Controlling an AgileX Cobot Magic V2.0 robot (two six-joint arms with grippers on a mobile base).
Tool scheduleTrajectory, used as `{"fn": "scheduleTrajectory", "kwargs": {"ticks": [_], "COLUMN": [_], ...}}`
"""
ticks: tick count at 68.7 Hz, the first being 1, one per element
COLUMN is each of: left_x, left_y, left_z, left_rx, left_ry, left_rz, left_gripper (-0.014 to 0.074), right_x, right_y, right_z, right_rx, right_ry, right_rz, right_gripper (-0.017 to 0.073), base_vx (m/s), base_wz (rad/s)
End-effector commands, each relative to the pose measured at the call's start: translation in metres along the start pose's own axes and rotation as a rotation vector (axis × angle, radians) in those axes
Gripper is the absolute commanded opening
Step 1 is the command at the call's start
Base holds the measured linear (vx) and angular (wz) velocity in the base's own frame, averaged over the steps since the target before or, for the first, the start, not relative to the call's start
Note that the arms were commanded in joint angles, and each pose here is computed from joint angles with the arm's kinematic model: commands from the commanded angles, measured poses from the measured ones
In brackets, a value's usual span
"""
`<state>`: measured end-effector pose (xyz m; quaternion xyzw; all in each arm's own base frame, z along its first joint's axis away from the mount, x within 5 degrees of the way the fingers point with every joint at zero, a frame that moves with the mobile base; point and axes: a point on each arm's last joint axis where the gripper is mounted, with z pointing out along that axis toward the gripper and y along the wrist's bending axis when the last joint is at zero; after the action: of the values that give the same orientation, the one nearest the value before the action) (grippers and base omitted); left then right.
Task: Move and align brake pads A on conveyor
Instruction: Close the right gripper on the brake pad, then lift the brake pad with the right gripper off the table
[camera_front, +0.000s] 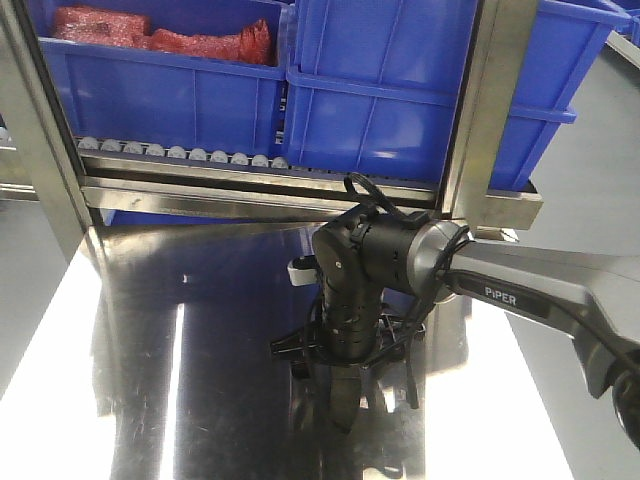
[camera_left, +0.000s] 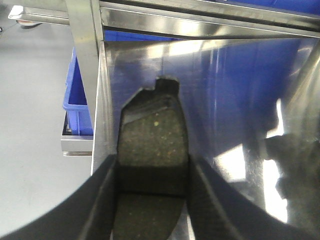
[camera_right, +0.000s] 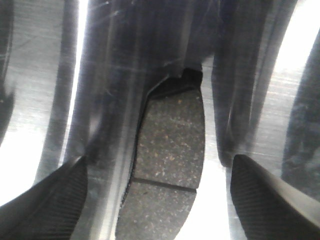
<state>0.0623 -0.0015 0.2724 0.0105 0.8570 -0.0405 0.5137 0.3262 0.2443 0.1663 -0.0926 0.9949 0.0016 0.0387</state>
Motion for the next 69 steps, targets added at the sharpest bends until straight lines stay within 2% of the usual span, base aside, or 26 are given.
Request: {"fn": "scheduleTrajectory", "kwargs": {"ticks": [1,9,14,24,31,50,69], "left_x": [-0.015,-0.015,-0.015,-0.015,-0.015,-0.015,-0.015], "left_y": [-0.003,-0.003,-0.003,-0.003,-0.003,-0.003,-0.003], "left_z": [-0.004,-0.004,-0.004,-0.004,-0.004,-0.004,-0.004], "left_rx": [0.029,0.029,0.029,0.029,0.029,0.029,0.029], "left_ry": [-0.100,-0.100,-0.100,-0.100,-0.100,-0.100,-0.100], "left_rz": [0.005,0.005,0.005,0.005,0.005,0.005,0.005], "left_gripper": [-0.0006,-0.0006,-0.0006,-0.0006,-0.0006,-0.0006,-0.0006], "right_x": [-0.004,-0.004,-0.004,-0.003,-0.004,-0.003,-0.001], "right_y": [-0.001,-0.001,-0.001,-0.001,-0.002,-0.004,-0.011], "right_z": [-0.031,-0.030,-0.030,-0.030,-0.030,-0.038,-0.088], "right_rx": [-0.023,-0.022,-0.023,-0.021,-0.010,-0.001,-0.027], "right_ry": [-0.077,-0.074,-0.074,-0.070,-0.075,-0.093,-0.262], "right_rz": [-0.019,-0.019,-0.020,-0.043,-0.084,-0.105,-0.121], "right_gripper": [0.0528,0.0474,0.0409,0.0184,-0.0020,-0.0011,-0.0011], "base_vx": [0.00,0.00,0.00,0.00,0.00,0.00,0.00], "base_wz": [0.00,0.00,0.00,0.00,0.00,0.00,0.00]}}
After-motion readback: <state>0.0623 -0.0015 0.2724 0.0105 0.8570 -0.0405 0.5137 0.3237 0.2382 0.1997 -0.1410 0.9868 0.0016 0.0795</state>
